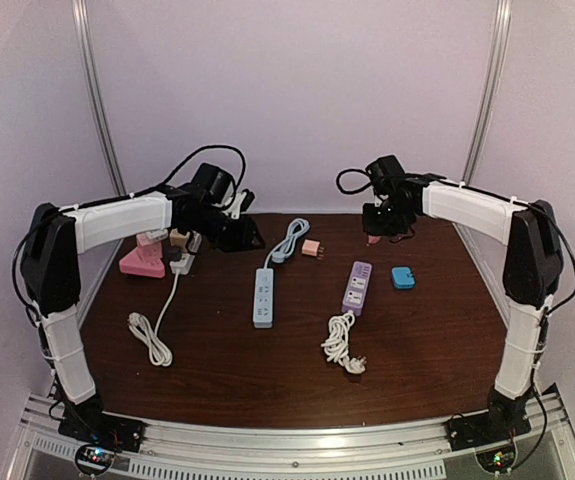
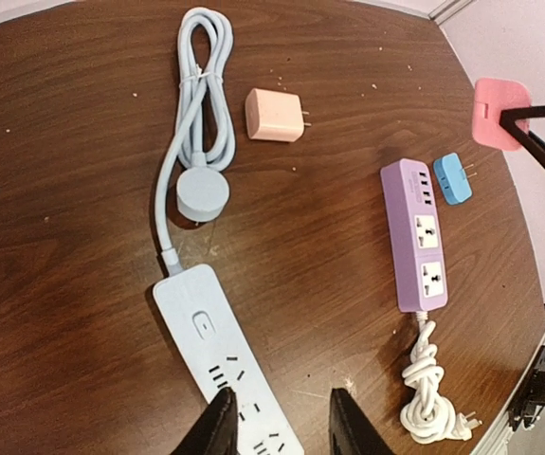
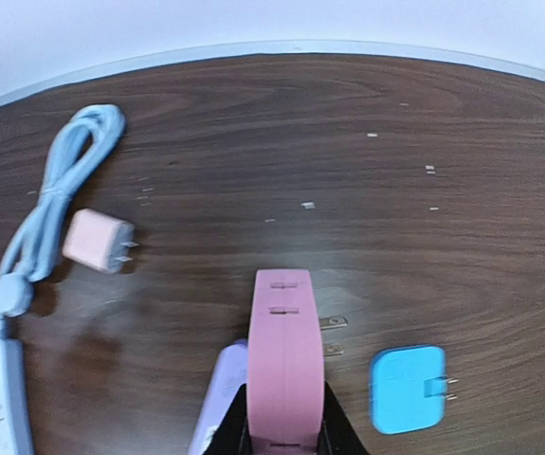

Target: Pull the plug off the socket

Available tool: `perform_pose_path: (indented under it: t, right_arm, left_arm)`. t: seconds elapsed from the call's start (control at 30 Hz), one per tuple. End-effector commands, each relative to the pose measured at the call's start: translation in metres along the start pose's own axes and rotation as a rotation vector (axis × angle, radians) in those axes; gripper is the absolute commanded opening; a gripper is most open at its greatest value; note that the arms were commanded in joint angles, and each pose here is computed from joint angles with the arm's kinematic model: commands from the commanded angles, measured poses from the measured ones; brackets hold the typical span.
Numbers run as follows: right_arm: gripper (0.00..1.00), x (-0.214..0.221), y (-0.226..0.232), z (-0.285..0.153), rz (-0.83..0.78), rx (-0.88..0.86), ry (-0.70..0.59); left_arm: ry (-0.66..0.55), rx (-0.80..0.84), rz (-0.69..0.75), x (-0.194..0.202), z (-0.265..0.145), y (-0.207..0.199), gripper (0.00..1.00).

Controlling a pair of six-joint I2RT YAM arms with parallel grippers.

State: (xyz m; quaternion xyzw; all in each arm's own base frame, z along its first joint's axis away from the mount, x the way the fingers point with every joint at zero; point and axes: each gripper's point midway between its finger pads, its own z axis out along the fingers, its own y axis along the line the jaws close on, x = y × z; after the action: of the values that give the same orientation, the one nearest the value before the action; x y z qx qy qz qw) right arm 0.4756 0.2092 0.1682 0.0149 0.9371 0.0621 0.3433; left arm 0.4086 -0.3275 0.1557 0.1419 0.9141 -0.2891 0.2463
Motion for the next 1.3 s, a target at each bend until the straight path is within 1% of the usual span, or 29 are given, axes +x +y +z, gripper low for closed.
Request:
perform_pose_path:
  t: [0.0, 0.07, 0.2, 0.43, 0.77, 0.87, 1.07, 1.27]
  right_arm:
    - [0.0, 0.008, -0.087, 0.02, -0.135, 0.408, 0.079]
    - [0.0, 0.007, -0.106, 0.028, -0.158, 0.493, 0.099]
    - [0.0, 0.004, -0.132, 0.044, -0.182, 0.598, 0.123]
    - [0.01, 0.006, -0.162, 0.072, -0.212, 0.688, 0.172]
    - [0.15, 0.01, -0.162, 0.098, -0.225, 0.653, 0.205]
    - [0.19, 0.009, -0.158, 0.102, -0.222, 0.633, 0.203]
    - [0.31, 0.008, -0.151, 0.107, -0.212, 0.59, 0.207]
    - [0.39, 0.011, -0.142, 0.111, -0.192, 0.535, 0.216]
  left_arm:
    - [-0.024, -0.048, 0.02, 0.004, -0.021, 0.006, 0.33]
    - [-0.02, -0.055, 0.019, 0.008, -0.026, 0.007, 0.33]
    - [-0.023, -0.069, 0.019, 0.013, -0.035, 0.009, 0.33]
    - [-0.025, -0.086, 0.019, 0.018, -0.044, 0.011, 0.33]
    - [-0.023, -0.072, 0.005, 0.021, -0.041, 0.011, 0.34]
    - [-0.023, -0.07, 0.001, 0.022, -0.04, 0.011, 0.34]
    - [-0.029, -0.073, 0.002, 0.021, -0.042, 0.011, 0.34]
    - [-0.038, -0.078, 0.001, 0.019, -0.042, 0.011, 0.34]
